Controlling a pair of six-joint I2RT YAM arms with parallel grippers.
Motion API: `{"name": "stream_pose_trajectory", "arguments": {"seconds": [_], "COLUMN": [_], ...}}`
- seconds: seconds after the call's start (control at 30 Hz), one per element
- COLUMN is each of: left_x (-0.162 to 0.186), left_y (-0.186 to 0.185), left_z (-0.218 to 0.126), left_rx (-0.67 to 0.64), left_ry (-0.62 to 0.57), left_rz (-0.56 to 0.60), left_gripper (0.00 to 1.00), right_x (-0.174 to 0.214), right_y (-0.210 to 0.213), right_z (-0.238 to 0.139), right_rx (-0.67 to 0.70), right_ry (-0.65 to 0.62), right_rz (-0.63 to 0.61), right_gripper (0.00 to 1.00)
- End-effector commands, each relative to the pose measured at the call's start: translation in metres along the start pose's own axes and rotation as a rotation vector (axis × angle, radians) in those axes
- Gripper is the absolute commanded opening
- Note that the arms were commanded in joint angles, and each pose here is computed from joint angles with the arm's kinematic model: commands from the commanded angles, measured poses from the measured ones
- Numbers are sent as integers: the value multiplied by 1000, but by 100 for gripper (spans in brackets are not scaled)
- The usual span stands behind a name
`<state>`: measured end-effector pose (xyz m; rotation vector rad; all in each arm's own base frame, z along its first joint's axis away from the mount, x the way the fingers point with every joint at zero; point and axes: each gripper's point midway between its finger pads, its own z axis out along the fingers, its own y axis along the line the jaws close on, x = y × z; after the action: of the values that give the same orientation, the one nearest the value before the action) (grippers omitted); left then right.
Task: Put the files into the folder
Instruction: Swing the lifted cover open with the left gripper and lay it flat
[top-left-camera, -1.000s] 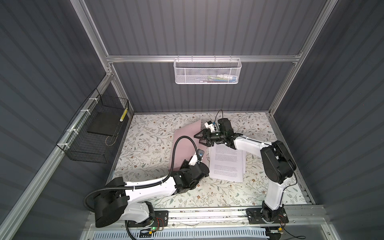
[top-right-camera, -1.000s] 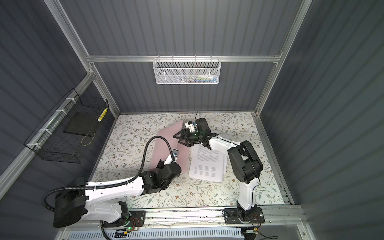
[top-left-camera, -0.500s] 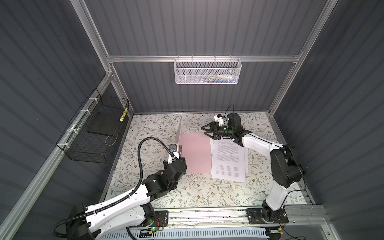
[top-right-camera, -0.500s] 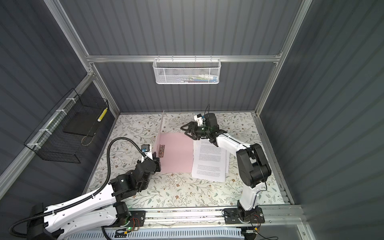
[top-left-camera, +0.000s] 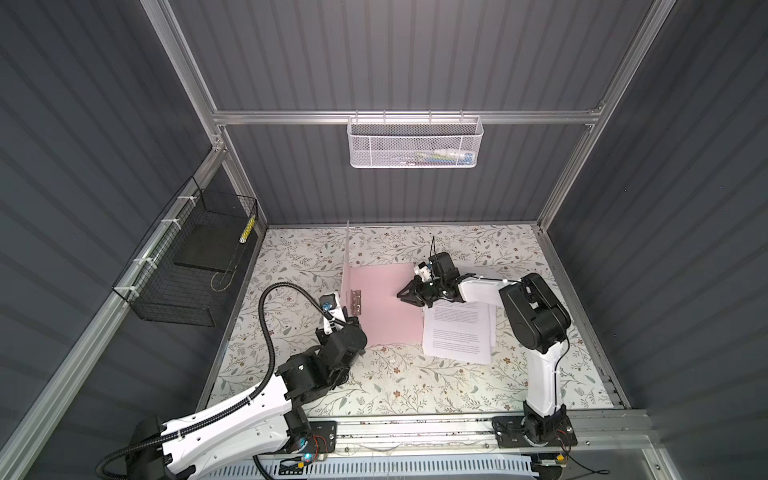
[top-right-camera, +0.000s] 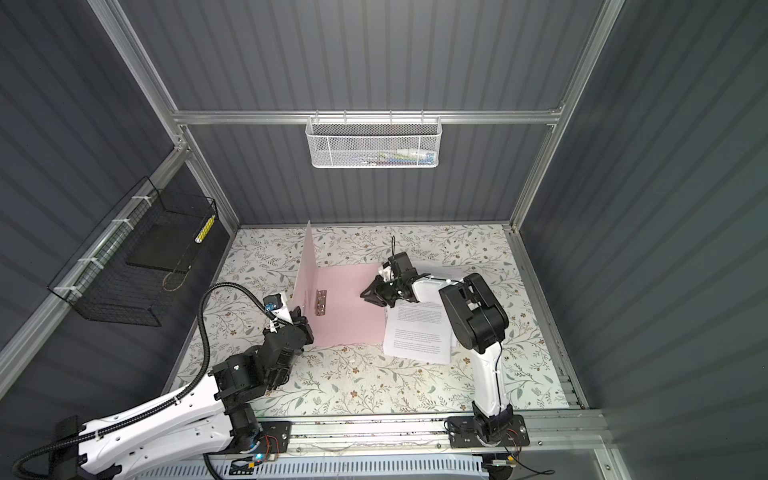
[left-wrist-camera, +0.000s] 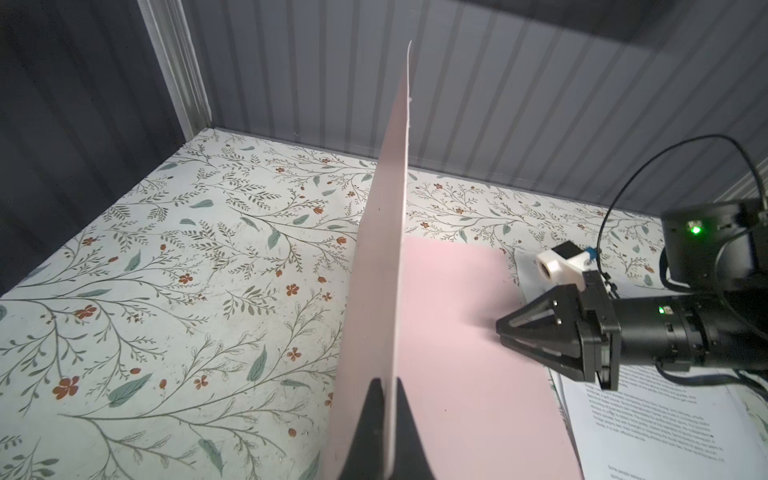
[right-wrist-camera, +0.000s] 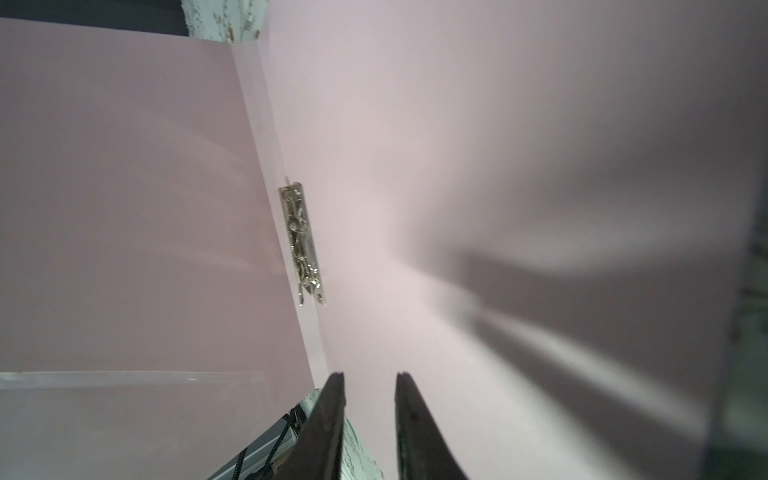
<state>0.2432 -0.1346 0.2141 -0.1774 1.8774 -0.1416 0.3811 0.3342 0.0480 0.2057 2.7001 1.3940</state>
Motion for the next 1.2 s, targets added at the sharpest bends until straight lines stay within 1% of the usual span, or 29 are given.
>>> {"name": "stream_pose_trajectory", "arguments": {"seconds": [0.0, 0.07, 0.13, 0.27, 0.33, 0.4, 0.47, 0.53, 0.63, 0.67, 0.7, 0.77, 0.87, 0.9, 1.0, 1.17], "left_x": [5, 3, 0, -3, -7, -12, -14, -12, 1, 8, 15, 38, 73, 80, 89, 101], "left_y": [32, 52, 68, 89, 95, 100, 107, 113, 124, 125, 127, 139, 158, 162, 165, 163], "left_z": [-1, -6, -12, -20, -24, -27, -29, -29, -19, -12, -5, 10, 30, 35, 46, 66], "left_rx": [-149, -238, -302, -369, -390, -417, -461, -511, -603, -621, -636, -683, -711, -716, -723, -712], "left_ry": [-20, -50, -84, -138, -159, -173, -170, -148, -56, -3, 43, 186, 375, 414, 455, 507], "left_rz": [-36, -92, -158, -223, -237, -231, -235, -213, -185, -158, -172, -193, -264, -279, -248, -209], "left_gripper": [0, 0, 13, 33, 35, 38, 40, 41, 41, 41, 41, 39, 38, 38, 39, 40], "right_x": [-1, 1, 4, 8, 12, 14, 17, 18, 20, 21, 21, 22, 21, 20, 20, 23], "right_y": [-13, -21, -29, -41, -46, -50, -54, -55, -55, -55, -54, -49, -41, -38, -33, -38], "right_z": [5, 6, 8, 10, 12, 13, 15, 15, 14, 13, 13, 11, 5, 3, -1, 3], "right_rx": [51, 73, 91, 109, 113, 112, 111, 110, 100, 100, 100, 93, 86, 85, 86, 83], "right_ry": [-2, 2, 10, 17, 23, 30, 36, 36, 36, 36, 35, 35, 25, 22, 12, 27], "right_rz": [-24, -21, -17, -9, -3, 3, 13, 18, 24, 24, 24, 17, -1, -7, -23, -9], "right_gripper": [25, 25, 25, 25, 25, 25, 25, 25, 25, 25, 25, 25, 25, 25, 25, 25]}}
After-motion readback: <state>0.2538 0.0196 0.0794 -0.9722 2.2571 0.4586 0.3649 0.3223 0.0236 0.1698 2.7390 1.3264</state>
